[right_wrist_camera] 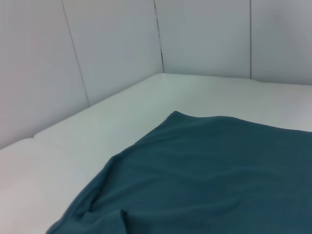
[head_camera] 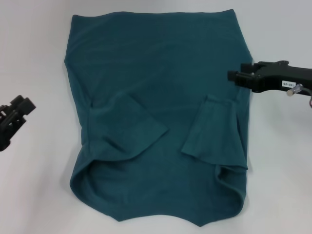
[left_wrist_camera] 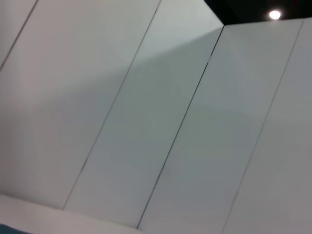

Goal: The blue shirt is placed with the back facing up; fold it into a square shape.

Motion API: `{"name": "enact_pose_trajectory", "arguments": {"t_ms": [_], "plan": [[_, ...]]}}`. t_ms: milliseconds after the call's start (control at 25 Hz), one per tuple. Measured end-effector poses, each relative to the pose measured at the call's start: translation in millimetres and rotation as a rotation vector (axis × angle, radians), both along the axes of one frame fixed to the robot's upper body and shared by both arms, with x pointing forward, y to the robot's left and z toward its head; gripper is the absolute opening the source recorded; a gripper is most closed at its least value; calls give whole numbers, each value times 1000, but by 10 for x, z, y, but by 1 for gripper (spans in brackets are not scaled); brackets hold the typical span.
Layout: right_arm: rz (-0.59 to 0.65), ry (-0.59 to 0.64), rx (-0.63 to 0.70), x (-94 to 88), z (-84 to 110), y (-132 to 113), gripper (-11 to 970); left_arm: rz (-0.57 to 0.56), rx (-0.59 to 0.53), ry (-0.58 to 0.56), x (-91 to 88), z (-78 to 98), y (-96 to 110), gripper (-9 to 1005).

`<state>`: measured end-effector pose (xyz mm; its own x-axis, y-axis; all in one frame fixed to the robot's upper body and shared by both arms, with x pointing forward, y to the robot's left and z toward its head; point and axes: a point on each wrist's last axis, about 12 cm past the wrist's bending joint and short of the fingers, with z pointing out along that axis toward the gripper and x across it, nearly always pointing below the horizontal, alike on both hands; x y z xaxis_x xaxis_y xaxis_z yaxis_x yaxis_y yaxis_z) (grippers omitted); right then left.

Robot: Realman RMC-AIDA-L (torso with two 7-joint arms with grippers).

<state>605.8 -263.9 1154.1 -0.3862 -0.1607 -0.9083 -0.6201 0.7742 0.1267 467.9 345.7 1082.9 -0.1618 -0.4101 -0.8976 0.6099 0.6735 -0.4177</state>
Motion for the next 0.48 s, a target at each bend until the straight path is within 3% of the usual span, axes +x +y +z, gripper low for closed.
{"name": "enact_pose_trajectory", "arguments": {"t_ms": [200, 320, 480], "plan": [[-22, -20, -37, 118, -103, 39, 472, 22, -28, 27, -16, -6, 40, 289], [-26, -16, -65, 195, -162, 86, 472, 13, -30, 112, 78, -47, -3, 289], [-20, -12, -115, 271, -203, 143, 472, -20, 61, 219, 259, -46, -91, 290]]}}
